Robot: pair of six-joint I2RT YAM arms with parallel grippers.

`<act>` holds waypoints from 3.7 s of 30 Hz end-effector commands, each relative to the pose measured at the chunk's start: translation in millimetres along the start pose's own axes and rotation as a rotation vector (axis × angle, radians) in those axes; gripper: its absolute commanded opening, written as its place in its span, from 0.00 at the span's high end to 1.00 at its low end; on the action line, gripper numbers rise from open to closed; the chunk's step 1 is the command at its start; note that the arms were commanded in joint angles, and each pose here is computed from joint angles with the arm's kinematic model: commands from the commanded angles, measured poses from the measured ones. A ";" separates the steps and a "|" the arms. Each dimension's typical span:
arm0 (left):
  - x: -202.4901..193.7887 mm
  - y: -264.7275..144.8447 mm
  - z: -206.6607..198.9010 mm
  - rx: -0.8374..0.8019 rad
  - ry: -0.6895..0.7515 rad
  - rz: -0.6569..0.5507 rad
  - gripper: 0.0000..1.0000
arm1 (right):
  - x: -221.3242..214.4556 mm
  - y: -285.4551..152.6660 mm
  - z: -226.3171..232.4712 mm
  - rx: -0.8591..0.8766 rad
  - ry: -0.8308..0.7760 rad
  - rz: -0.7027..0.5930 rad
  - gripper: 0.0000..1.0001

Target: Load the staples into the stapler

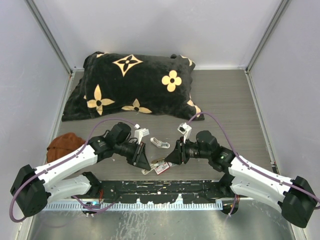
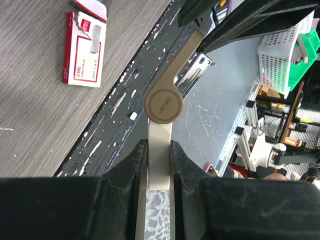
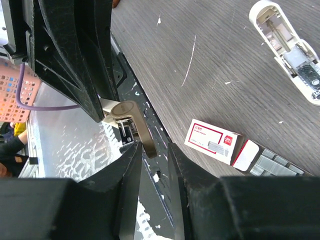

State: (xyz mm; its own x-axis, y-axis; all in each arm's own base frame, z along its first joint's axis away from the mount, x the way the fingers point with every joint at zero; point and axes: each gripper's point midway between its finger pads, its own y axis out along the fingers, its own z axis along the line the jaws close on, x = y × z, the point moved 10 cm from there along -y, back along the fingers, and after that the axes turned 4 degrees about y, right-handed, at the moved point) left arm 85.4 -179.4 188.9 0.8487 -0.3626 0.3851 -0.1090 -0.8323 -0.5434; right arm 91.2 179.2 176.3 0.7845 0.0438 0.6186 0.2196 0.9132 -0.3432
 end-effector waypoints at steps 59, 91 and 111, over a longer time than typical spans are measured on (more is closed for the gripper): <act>46.3 -85.2 -29.9 0.452 0.130 -0.599 0.00 | -3.5 48.1 -56.4 -0.233 0.368 -0.299 0.99; 44.4 -85.6 -19.8 0.540 0.115 -0.600 0.01 | -0.7 22.2 -65.9 -0.441 0.313 -0.353 0.46; 75.5 -127.7 10.2 0.894 0.243 -0.730 0.02 | 11.4 -11.5 -42.2 -0.684 0.091 -0.078 0.43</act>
State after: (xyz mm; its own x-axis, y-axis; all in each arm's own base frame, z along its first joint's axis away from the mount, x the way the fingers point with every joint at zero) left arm 150.0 -102.3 259.5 0.5565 -0.0115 0.8308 0.7558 -0.4084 -0.5119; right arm 131.4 154.7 159.6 0.7457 -0.1346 0.6525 0.6241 0.4840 -0.6134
